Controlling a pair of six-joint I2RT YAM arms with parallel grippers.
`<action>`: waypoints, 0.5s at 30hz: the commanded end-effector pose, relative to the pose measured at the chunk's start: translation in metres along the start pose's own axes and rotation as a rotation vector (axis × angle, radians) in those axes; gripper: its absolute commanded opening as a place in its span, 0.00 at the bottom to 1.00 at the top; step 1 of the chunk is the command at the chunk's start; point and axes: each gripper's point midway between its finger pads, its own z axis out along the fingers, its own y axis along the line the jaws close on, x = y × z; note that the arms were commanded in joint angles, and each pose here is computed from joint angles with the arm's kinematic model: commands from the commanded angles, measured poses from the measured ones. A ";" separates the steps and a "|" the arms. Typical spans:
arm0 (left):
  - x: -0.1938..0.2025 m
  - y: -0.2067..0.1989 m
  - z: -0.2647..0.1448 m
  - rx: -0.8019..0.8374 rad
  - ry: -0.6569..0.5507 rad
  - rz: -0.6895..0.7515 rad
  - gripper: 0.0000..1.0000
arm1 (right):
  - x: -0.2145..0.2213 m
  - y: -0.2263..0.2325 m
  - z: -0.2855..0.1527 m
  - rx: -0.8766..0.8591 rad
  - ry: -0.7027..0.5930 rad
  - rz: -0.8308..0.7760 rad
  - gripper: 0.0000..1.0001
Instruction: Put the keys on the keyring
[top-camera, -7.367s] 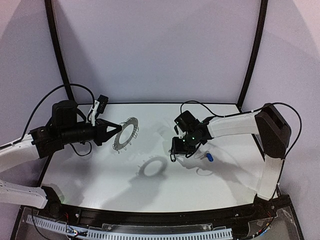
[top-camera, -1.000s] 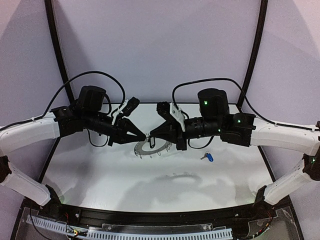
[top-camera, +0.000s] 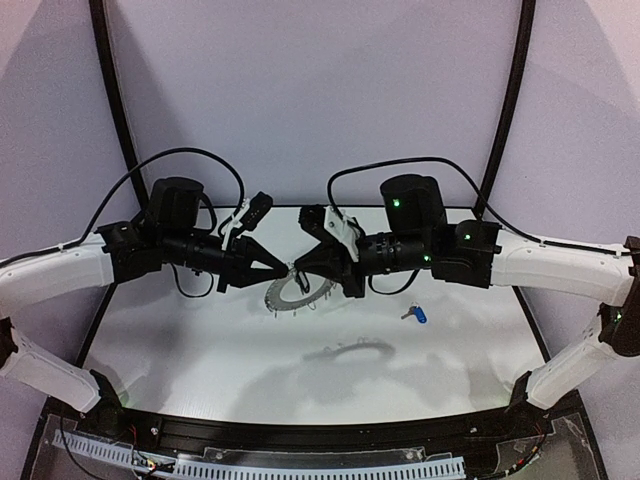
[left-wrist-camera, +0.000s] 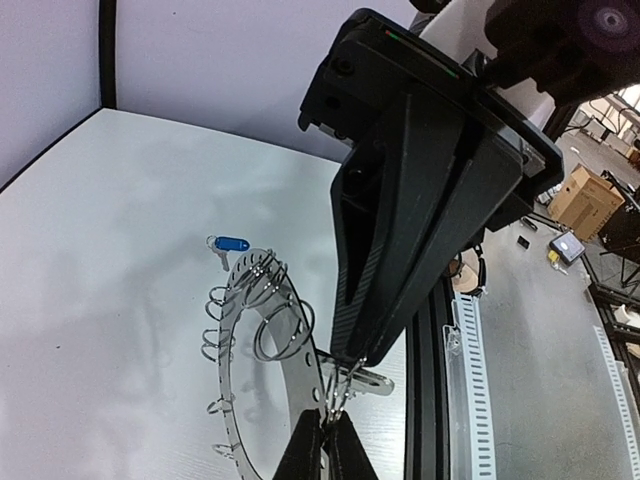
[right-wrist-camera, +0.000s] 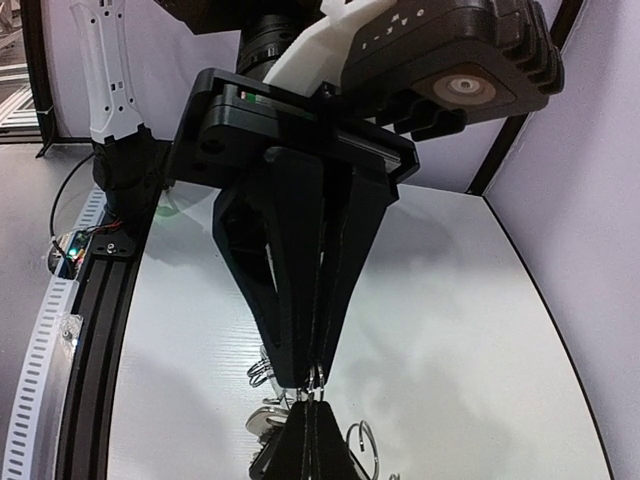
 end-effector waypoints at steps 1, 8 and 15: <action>-0.047 -0.010 -0.014 -0.005 -0.162 0.099 0.01 | 0.006 0.017 0.009 -0.066 0.010 0.009 0.00; -0.060 0.022 -0.019 -0.190 -0.229 0.026 0.01 | -0.010 -0.014 0.020 0.092 -0.090 0.120 0.00; -0.061 0.053 -0.026 -0.364 -0.246 -0.036 0.01 | -0.020 -0.017 0.039 0.118 -0.122 0.123 0.00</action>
